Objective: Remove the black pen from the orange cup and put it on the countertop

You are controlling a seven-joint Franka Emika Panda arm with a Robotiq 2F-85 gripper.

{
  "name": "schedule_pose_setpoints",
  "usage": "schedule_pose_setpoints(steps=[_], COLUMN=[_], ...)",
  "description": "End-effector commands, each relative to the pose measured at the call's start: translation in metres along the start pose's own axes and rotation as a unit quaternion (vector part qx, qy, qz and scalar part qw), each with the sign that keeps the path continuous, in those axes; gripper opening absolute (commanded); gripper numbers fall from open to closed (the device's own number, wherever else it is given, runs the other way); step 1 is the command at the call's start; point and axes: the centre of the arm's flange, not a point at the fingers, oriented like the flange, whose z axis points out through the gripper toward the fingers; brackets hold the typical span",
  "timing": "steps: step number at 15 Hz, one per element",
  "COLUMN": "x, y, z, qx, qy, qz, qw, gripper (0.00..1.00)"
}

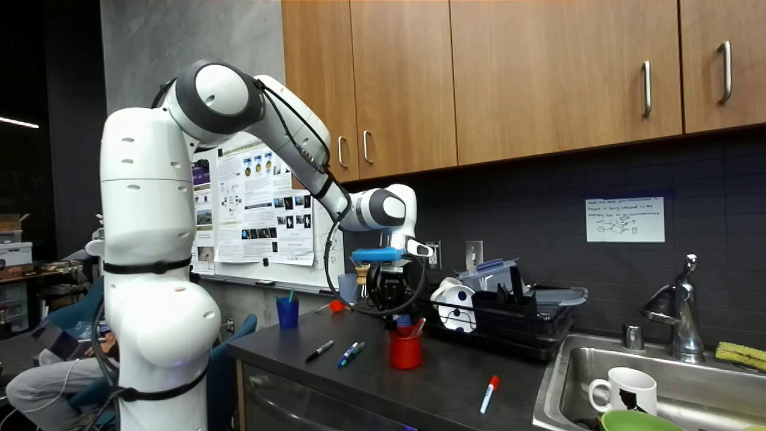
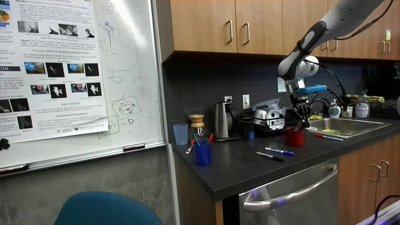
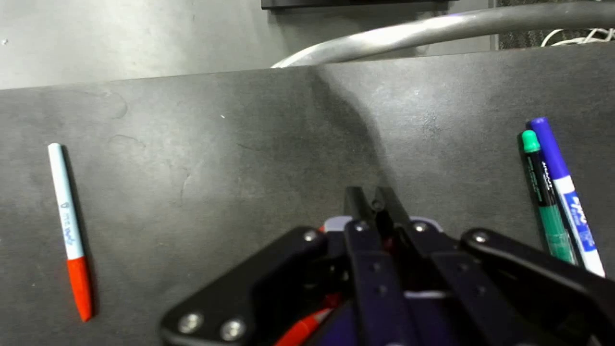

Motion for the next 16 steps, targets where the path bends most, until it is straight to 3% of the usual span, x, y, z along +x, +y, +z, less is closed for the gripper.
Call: schedule_pose_setpoints(steps=[1,16], x=[-0.012,-0.060], y=[0.008,0.016], z=[-0.023,-0.085], qx=[0.003,0.007], qy=[0.007,0.004], qz=[-0.007,-0.047], qw=[0.9999,0.9989], gripper=[0.02,0.02])
